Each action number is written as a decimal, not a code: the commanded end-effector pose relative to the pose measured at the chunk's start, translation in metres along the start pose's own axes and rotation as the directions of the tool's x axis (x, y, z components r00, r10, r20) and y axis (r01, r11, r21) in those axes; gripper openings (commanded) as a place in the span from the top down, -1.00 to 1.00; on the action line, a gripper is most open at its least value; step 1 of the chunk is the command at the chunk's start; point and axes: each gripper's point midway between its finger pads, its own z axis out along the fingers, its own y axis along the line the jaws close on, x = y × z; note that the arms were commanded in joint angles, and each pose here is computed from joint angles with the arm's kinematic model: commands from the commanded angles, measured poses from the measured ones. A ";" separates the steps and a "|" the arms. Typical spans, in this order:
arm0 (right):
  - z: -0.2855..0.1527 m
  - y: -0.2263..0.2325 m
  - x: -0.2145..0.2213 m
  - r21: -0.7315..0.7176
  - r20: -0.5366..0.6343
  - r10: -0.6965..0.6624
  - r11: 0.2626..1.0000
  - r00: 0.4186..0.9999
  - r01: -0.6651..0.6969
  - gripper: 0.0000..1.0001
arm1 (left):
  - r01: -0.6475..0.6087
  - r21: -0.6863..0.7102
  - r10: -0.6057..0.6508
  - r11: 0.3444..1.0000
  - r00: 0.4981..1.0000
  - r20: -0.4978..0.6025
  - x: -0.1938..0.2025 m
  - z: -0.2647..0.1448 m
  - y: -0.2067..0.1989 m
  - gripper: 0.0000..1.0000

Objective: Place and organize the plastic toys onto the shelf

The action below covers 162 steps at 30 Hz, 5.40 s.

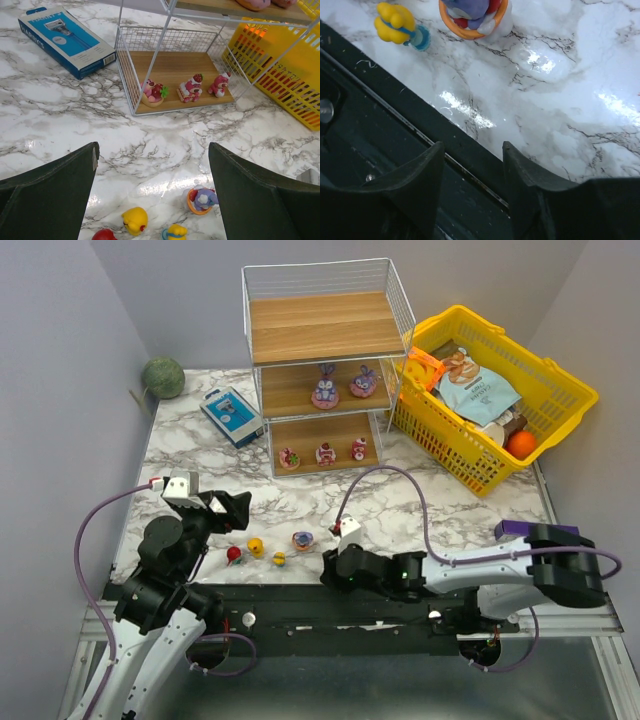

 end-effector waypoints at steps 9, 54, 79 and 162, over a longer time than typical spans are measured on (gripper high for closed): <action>0.060 0.022 -0.010 0.218 0.234 0.016 0.974 0.972 -0.068 -0.43 | -0.005 -0.006 0.005 1.000 1.000 -0.024 0.007 0.002 0.002 -0.97; 0.093 -0.035 -0.059 0.412 0.285 -0.002 0.903 0.958 -0.121 0.45 | -0.007 -0.017 0.007 1.000 0.999 -0.035 0.009 0.004 0.004 -0.98; -0.007 -0.001 -0.278 0.274 0.366 -0.163 0.960 0.916 0.061 0.58 | -0.007 -0.020 0.006 1.000 1.000 -0.030 0.008 0.003 0.004 -0.98; 0.065 -0.042 -0.376 0.368 0.448 -0.179 0.930 0.876 0.001 0.09 | -0.008 -0.042 0.006 0.999 0.999 -0.047 0.011 0.006 0.008 -0.98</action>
